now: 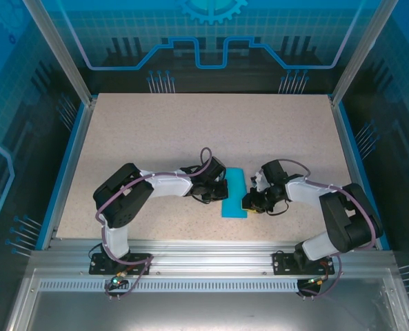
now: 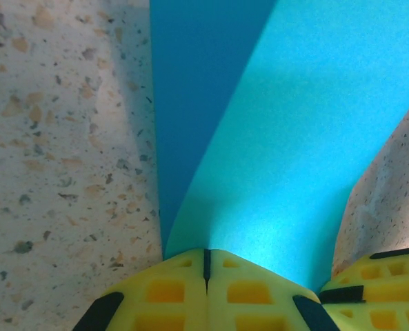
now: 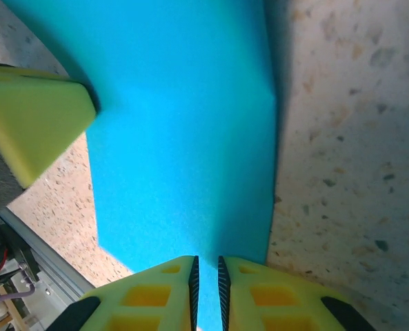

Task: Fold a paper plane with a square sheet of paper (pick it up from the middle)
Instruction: Fold the square sheet of paper in half at the center of the table.

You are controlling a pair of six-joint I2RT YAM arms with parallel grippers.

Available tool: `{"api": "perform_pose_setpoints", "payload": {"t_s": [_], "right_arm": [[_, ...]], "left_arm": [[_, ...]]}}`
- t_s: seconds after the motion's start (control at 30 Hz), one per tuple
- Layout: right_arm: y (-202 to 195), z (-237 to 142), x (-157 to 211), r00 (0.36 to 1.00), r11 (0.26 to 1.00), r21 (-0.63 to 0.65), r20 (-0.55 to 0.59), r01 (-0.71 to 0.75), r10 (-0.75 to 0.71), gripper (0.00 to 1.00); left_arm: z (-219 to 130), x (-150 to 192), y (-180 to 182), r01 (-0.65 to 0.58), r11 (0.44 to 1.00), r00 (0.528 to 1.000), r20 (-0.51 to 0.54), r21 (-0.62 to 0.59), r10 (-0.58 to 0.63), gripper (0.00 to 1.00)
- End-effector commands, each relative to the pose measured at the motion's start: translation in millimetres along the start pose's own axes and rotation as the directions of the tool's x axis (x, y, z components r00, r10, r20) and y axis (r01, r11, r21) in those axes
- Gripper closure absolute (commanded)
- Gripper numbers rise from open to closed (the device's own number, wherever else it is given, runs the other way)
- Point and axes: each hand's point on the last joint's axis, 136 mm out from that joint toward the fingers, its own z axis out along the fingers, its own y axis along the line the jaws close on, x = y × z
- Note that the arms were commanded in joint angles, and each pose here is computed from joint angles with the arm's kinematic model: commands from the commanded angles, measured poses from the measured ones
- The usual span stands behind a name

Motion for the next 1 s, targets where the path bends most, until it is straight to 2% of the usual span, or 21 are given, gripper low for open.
{"api": "perform_pose_setpoints", "payload": {"t_s": [0.0, 0.1, 0.37, 0.5, 0.8, 0.97], "right_arm": [[-25.7, 9.8, 13.0, 0.996, 0.991, 0.11, -0.042, -0.07, 0.075, 0.82], [-36.4, 11.0, 14.9, 0.995, 0.984, 0.157, -0.037, -0.087, 0.094, 0.82], [5.8, -11.6, 16.2, 1.0, 1.0, 0.005, 0.005, 0.025, -0.025, 0.82], [11.5, -10.9, 26.2, 0.999, 0.999, -0.026, -0.01, 0.046, -0.046, 0.8], [-32.1, 12.3, 37.3, 0.996, 0.989, 0.137, -0.067, -0.052, 0.062, 0.82], [-18.1, 2.1, 33.9, 0.999, 0.995, 0.099, -0.038, -0.021, 0.025, 0.82]], "left_arm": [[6.0, 20.5, 19.8, -0.022, 0.996, 0.997, -0.072, -0.087, 0.015, 1.0], [6.4, 21.2, 20.4, -0.024, 0.996, 0.997, -0.074, -0.089, 0.017, 1.0], [6.8, 20.9, 19.8, -0.023, 0.996, 0.997, -0.075, -0.086, 0.017, 1.0], [6.2, 20.3, 18.7, -0.025, 0.996, 0.997, -0.074, -0.083, 0.019, 1.0], [5.6, 21.2, 17.8, -0.026, 0.996, 0.997, -0.076, -0.08, 0.02, 1.0], [4.7, 21.0, 17.2, -0.028, 0.996, 0.997, -0.075, -0.079, 0.022, 1.0]]}}
